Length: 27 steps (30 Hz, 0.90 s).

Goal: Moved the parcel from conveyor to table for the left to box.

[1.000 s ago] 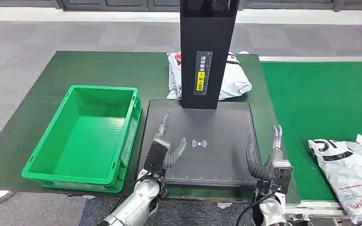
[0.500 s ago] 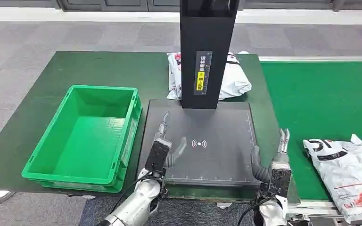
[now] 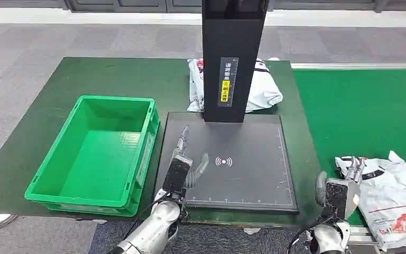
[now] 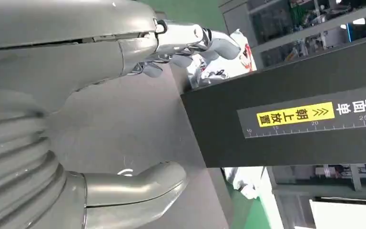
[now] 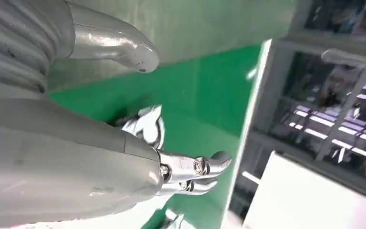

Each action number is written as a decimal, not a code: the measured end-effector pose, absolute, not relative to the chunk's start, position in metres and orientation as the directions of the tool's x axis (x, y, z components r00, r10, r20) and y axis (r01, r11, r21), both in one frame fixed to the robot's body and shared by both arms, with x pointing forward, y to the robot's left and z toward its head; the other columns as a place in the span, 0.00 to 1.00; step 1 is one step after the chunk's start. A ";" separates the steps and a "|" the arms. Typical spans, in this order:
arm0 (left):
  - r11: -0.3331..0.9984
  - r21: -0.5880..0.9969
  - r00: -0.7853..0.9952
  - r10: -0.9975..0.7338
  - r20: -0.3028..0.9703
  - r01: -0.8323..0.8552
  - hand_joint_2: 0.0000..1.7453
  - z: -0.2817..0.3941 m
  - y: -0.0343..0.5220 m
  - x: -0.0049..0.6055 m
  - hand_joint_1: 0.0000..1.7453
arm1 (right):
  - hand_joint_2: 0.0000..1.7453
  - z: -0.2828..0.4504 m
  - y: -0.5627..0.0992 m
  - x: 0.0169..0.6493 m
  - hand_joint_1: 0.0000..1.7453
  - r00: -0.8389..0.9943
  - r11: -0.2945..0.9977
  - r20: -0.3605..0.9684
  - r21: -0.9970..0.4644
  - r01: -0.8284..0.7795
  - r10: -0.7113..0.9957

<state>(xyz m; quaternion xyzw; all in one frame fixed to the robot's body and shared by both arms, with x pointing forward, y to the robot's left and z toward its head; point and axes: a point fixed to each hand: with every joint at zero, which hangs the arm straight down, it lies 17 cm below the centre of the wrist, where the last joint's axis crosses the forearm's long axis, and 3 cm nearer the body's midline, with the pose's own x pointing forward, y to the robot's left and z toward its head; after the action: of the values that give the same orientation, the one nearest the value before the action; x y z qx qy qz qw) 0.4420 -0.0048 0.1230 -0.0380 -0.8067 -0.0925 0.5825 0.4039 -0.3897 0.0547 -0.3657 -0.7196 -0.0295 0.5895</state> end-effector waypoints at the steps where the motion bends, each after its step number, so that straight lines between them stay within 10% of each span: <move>1: 0.981 0.107 -0.319 -0.050 0.946 0.164 1.00 0.123 -0.004 0.442 0.00 | 1.00 0.050 -0.399 0.402 0.00 -0.005 0.708 0.859 -0.419 0.568 0.512; 14: 0.982 0.151 -0.343 -0.103 0.934 0.117 1.00 0.119 0.009 0.435 0.00 | 1.00 0.002 -0.510 0.378 0.00 0.423 0.328 0.483 -0.861 0.389 0.766; 27: 0.984 0.142 -0.341 -0.097 0.935 0.108 1.00 0.117 0.017 0.435 0.00 | 1.00 -0.062 -0.573 0.339 0.00 0.721 0.325 0.347 -0.929 0.177 0.600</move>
<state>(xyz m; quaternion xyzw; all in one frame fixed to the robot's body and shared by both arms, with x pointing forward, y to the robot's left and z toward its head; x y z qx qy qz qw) 0.4348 0.0171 0.1170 -0.0032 -0.8140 -0.0894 0.5740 0.3392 -0.5728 -0.0616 -0.5628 -0.3450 0.1434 0.7374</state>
